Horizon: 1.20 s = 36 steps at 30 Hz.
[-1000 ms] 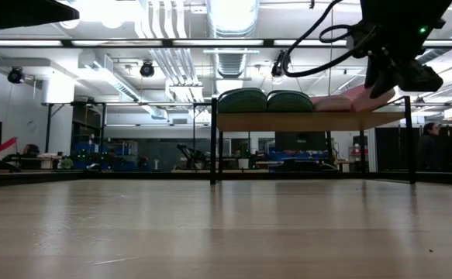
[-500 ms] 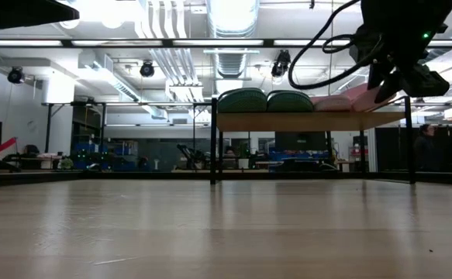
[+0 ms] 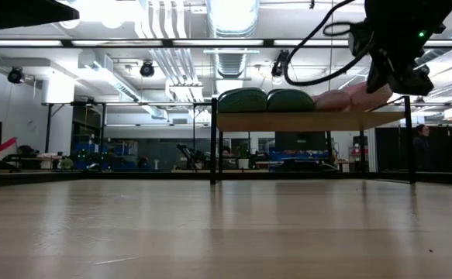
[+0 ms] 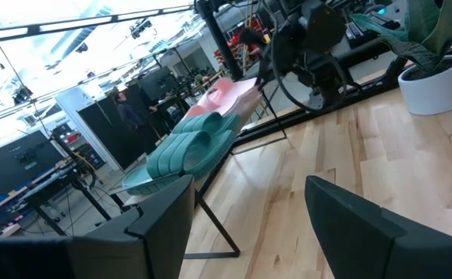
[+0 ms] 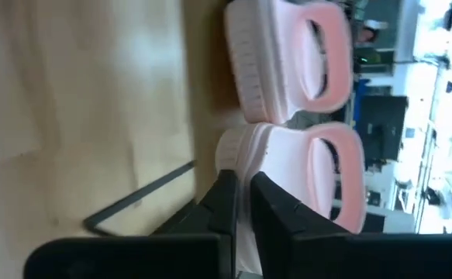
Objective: Pick and place slides into the shelf
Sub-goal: Adjust the right pink slipper
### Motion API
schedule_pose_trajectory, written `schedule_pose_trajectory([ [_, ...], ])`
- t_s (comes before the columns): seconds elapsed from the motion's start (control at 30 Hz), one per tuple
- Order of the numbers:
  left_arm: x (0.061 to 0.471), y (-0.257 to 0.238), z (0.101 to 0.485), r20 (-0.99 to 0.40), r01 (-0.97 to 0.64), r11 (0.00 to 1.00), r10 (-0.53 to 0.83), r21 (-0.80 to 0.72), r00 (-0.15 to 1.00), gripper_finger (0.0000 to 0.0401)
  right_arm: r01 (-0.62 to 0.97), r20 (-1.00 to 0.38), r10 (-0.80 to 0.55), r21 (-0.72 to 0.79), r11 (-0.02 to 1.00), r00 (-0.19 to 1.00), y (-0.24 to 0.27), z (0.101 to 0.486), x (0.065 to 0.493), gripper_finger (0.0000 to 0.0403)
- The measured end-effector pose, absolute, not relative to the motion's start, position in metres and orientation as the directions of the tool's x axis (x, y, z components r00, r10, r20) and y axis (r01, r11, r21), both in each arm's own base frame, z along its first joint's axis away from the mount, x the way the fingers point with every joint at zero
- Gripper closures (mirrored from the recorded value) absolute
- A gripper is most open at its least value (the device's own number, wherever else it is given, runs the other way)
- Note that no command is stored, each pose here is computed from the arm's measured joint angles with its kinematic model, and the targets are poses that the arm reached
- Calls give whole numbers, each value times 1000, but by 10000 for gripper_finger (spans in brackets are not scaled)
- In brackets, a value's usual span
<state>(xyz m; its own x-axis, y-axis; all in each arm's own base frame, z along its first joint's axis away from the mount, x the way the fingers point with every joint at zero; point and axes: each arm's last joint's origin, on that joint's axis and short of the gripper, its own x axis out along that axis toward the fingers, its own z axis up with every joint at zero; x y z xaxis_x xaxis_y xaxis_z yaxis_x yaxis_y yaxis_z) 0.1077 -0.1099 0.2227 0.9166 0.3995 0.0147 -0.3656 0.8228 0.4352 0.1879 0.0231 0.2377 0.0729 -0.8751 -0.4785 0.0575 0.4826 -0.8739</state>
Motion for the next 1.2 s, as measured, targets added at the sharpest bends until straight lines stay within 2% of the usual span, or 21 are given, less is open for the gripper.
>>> schedule_pose_trajectory([
  [0.2, 108, -110, 223, 15, -366, 822, 400, 436, 916, 170, 194, -461, -878, -857, 477, 127, 21, 252, 177, 389],
  [0.5, 108, -110, 223, 15, -366, 823, 400, 436, 917, 170, 292, -467, -846, -797, 529, 258, 28, 269, 161, 390],
  [0.83, 108, -110, 223, 15, -365, 822, 400, 437, 917, 170, 439, -466, -789, -659, 611, 400, 28, 286, 144, 390],
  [1.2, 108, -110, 223, 15, -365, 820, 400, 441, 916, 170, 466, -446, -737, -577, 670, 507, 29, 299, 144, 390],
])
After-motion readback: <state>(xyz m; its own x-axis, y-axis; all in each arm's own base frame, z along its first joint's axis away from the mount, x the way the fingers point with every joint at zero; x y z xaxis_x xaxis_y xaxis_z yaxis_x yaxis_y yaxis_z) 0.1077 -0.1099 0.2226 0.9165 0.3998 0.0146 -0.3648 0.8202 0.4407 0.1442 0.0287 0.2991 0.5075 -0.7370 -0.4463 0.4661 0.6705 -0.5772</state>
